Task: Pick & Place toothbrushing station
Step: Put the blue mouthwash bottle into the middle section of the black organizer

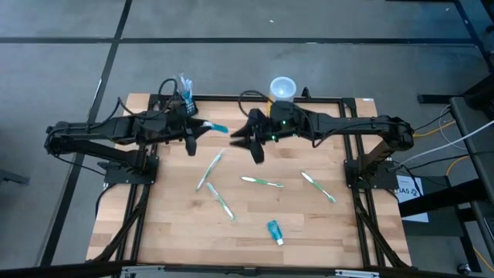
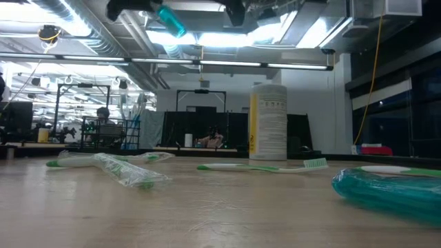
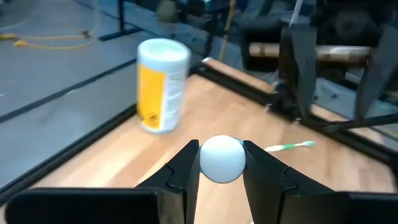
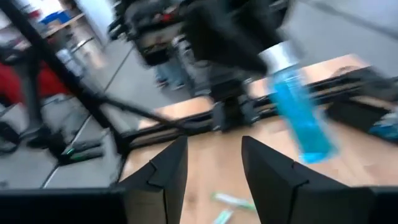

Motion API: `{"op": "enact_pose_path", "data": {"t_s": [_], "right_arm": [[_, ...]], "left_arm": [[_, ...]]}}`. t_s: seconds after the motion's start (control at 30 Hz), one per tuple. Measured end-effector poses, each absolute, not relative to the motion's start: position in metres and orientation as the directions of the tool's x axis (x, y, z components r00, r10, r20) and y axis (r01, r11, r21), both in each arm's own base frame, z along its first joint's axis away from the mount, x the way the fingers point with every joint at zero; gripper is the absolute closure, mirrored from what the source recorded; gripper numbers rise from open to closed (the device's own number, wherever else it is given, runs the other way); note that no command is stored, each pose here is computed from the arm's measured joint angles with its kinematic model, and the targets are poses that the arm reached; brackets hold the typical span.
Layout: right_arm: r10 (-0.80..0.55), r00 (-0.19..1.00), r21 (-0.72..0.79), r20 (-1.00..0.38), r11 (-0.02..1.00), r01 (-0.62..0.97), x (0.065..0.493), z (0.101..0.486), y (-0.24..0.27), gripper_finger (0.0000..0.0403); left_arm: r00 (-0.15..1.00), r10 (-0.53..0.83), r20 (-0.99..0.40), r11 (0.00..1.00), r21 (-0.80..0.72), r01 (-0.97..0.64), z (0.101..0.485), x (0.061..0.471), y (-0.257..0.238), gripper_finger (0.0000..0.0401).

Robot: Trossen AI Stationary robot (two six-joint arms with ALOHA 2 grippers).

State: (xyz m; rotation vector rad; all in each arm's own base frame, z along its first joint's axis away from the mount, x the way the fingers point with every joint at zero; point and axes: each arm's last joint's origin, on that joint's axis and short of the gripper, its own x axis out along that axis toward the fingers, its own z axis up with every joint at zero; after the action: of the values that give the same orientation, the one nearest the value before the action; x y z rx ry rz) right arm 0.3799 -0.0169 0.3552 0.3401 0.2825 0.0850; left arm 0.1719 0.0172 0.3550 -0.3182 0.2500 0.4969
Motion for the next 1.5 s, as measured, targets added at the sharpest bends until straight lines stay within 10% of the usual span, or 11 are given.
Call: {"op": "enact_pose_path", "data": {"t_s": [1.0,1.5], "right_arm": [[0.057,0.983,0.379,-0.174,0.925,0.013,0.375,0.370,-0.011,0.0249],[0.058,0.992,0.352,-0.108,0.936,-0.016,0.356,0.394,-0.010,0.0249]], "left_arm": [[0.178,0.873,-0.454,0.044,-0.289,-0.956,0.333,0.108,0.071,0.0308],[0.074,0.786,-0.614,-0.062,-0.197,-0.978,0.324,0.080,0.134,0.0308]]}}
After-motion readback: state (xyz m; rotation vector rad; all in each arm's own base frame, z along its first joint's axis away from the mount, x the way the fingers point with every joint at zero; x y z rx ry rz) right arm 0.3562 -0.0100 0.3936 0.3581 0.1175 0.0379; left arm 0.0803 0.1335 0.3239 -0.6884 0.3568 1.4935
